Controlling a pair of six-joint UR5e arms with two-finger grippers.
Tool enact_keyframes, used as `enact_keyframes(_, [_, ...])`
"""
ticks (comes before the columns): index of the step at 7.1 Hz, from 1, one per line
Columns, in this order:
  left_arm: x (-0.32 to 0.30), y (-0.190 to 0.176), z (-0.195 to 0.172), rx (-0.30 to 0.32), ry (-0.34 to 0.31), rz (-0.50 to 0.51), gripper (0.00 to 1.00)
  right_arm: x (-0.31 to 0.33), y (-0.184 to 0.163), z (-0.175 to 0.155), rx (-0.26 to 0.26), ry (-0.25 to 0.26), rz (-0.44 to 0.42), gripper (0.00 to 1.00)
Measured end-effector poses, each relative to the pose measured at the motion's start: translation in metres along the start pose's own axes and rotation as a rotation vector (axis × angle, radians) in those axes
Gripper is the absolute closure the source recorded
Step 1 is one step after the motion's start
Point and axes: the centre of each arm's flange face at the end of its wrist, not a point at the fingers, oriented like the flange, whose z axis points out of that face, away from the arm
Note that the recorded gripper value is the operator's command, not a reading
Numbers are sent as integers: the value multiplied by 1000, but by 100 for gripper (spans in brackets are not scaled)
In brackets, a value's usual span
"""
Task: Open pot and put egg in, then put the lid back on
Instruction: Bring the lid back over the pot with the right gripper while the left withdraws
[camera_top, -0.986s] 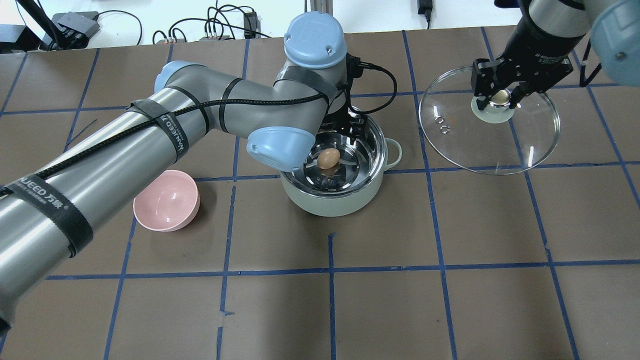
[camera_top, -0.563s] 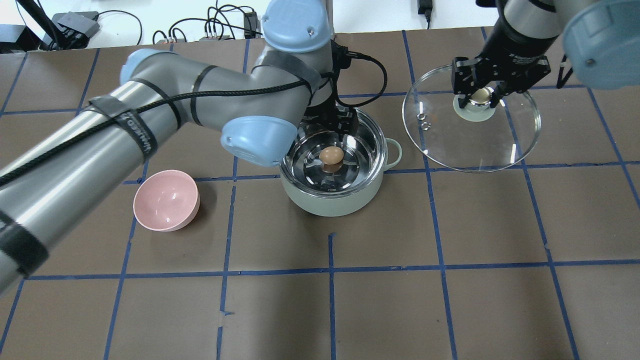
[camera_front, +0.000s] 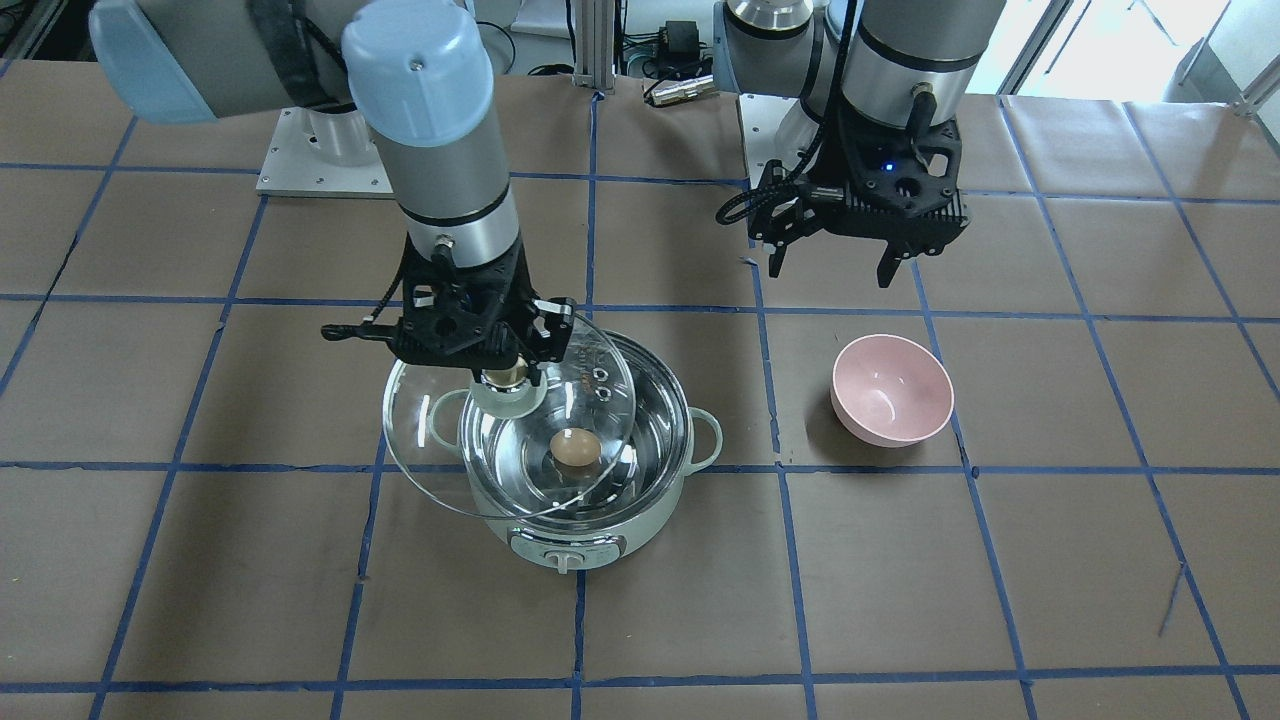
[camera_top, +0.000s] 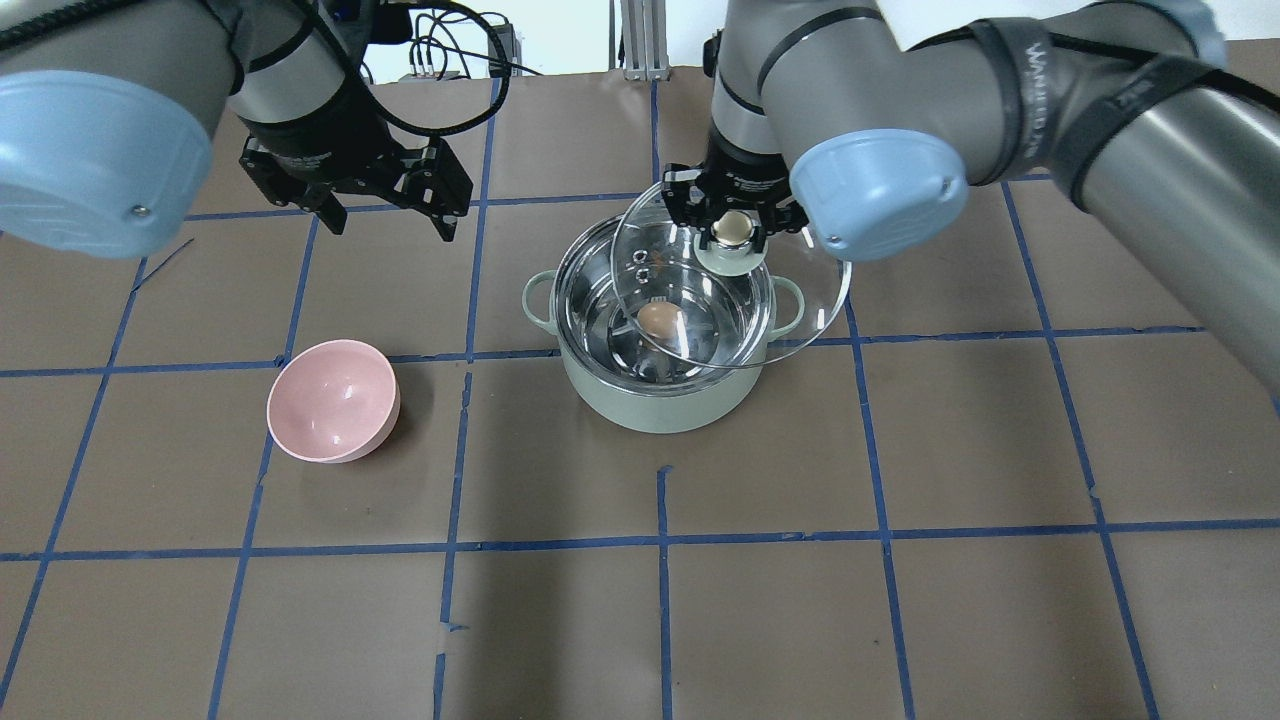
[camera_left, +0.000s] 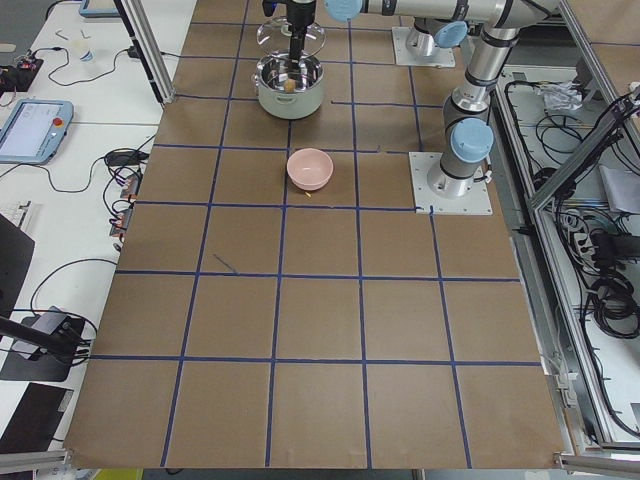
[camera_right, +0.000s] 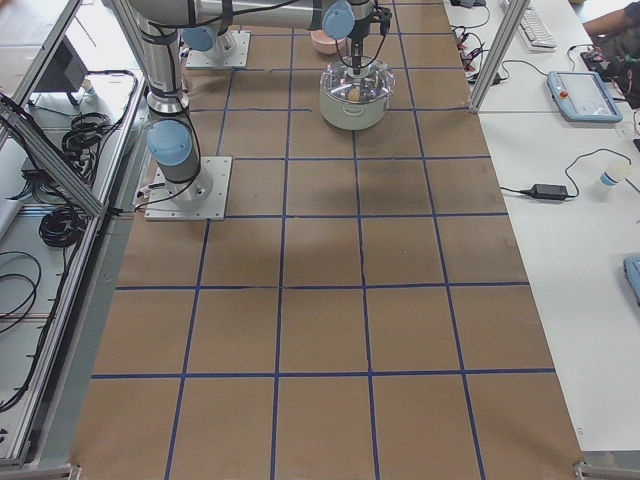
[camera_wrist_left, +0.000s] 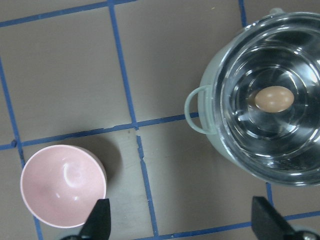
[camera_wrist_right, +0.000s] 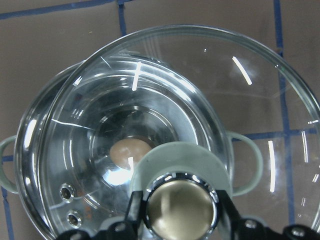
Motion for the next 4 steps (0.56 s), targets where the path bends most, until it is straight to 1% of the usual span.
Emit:
enact_keyframes(2, [-5,0,-3,-4,-1,-5,0,-52,1,27,-10,-5,-3,67])
enact_keyframes(4, [-11,-2,-5,-2,-10,25,0,-67,5,36,-17,-5,-18,66])
